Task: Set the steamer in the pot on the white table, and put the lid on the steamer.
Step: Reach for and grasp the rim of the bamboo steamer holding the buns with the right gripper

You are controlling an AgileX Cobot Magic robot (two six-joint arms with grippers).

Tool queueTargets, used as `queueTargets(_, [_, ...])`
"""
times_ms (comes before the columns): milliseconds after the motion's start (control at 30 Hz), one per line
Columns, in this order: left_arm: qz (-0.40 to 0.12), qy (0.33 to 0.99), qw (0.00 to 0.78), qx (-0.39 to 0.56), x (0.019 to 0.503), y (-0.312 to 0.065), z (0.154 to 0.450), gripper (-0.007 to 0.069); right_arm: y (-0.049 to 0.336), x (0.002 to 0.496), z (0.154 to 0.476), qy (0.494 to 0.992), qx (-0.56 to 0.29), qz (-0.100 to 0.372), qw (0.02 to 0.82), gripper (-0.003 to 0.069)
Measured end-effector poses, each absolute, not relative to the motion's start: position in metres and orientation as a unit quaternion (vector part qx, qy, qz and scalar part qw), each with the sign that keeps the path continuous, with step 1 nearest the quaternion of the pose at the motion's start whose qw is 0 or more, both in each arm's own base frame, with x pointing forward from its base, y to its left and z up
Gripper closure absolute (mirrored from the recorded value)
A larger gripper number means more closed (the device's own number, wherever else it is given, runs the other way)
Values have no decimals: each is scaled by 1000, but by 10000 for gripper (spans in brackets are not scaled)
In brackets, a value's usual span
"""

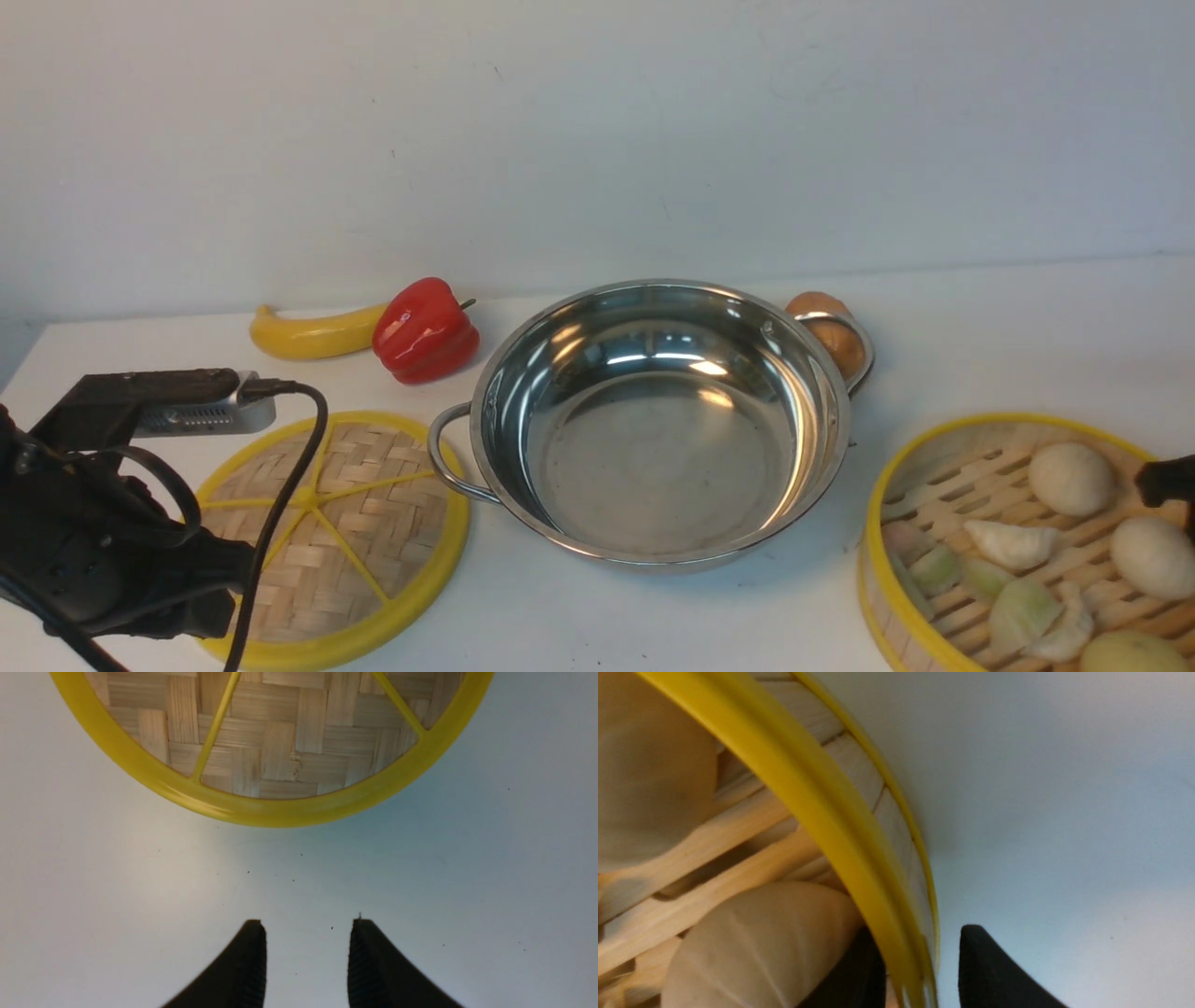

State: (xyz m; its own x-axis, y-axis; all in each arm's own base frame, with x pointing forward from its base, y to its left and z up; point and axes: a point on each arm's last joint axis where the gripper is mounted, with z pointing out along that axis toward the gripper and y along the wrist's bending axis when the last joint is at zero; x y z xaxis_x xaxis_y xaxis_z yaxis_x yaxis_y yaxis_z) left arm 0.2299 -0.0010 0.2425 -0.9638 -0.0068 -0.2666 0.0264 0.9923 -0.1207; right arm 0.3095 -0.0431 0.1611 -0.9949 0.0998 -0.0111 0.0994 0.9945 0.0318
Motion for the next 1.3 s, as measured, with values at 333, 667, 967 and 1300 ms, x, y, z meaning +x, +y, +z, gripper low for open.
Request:
queueTargets(333, [-62,989,135,5,230,-1,243,384,-44,310,161,999,44,12,8,587])
queueTargets(667, [-61,989,137,5,230,-1,243,384,-44,309,161,999,47,11,2,603])
queueTargets(967, [-61,989,137,5,230,-1,243,384,-44,308,167,999,46,11,-25,603])
queueTargets(1300, [-61,989,137,5,230,-1,243,384,-50,328,205,999,38,-8,-10,603])
